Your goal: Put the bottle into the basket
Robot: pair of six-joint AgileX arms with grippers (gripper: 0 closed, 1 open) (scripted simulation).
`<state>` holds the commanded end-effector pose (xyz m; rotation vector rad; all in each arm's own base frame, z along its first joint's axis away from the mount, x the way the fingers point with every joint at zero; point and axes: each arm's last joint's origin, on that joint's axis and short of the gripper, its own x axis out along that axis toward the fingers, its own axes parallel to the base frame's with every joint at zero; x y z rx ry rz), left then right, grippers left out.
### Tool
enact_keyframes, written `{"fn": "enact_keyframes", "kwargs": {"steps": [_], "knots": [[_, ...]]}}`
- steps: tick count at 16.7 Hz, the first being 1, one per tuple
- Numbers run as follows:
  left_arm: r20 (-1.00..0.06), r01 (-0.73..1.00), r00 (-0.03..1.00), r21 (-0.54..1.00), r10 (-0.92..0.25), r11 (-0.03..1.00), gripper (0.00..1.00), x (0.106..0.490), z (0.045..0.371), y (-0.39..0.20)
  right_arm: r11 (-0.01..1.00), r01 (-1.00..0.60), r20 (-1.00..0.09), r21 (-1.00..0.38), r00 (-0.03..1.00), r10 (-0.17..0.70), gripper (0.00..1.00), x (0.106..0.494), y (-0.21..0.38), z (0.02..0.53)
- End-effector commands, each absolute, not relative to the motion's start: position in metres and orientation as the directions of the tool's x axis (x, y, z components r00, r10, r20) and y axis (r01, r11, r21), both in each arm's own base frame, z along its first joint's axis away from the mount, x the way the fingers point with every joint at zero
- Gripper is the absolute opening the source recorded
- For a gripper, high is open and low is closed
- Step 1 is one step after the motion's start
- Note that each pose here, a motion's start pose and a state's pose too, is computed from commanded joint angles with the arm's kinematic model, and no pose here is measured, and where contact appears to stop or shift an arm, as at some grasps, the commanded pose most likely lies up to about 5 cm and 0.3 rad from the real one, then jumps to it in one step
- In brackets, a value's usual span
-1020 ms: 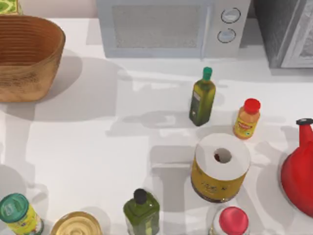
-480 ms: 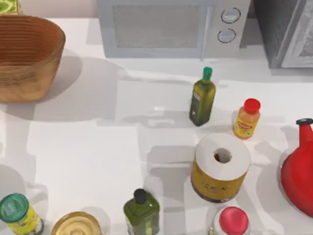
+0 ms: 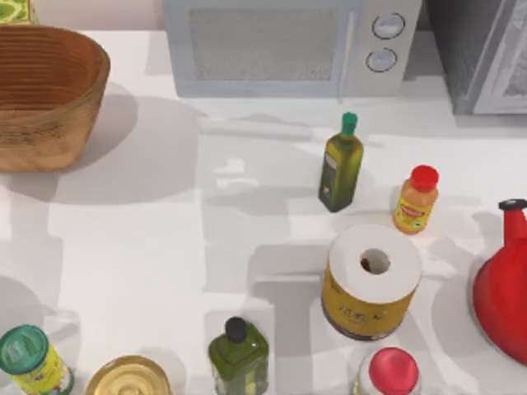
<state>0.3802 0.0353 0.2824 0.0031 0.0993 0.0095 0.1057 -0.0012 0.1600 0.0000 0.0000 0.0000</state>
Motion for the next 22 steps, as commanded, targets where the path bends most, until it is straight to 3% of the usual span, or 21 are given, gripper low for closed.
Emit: {"fn": "enact_keyframes", "kwargs": {"steps": [3, 16, 22], "knots": [[-0.099, -0.009, 0.995, 0.004, 0.01, 1.0, 0.0, 0.3802, 0.2824, 0.0353, 1.0, 0.0, 0.0, 0.0, 1.0, 0.0, 1.0, 0.1057, -0.0012, 0.16], [-0.099, -0.009, 0.995, 0.004, 0.01, 1.0, 0.98, 0.3802, 0.2824, 0.0353, 1.0, 0.0, 0.0, 0.0, 1.0, 0.0, 1.0, 0.1057, -0.0012, 0.16], [-0.099, -0.009, 0.995, 0.004, 0.01, 1.0, 1.0, 0.3802, 0.2824, 0.0353, 1.0, 0.0, 0.0, 0.0, 1.0, 0.0, 1.0, 0.1057, -0.0012, 0.16]]}}
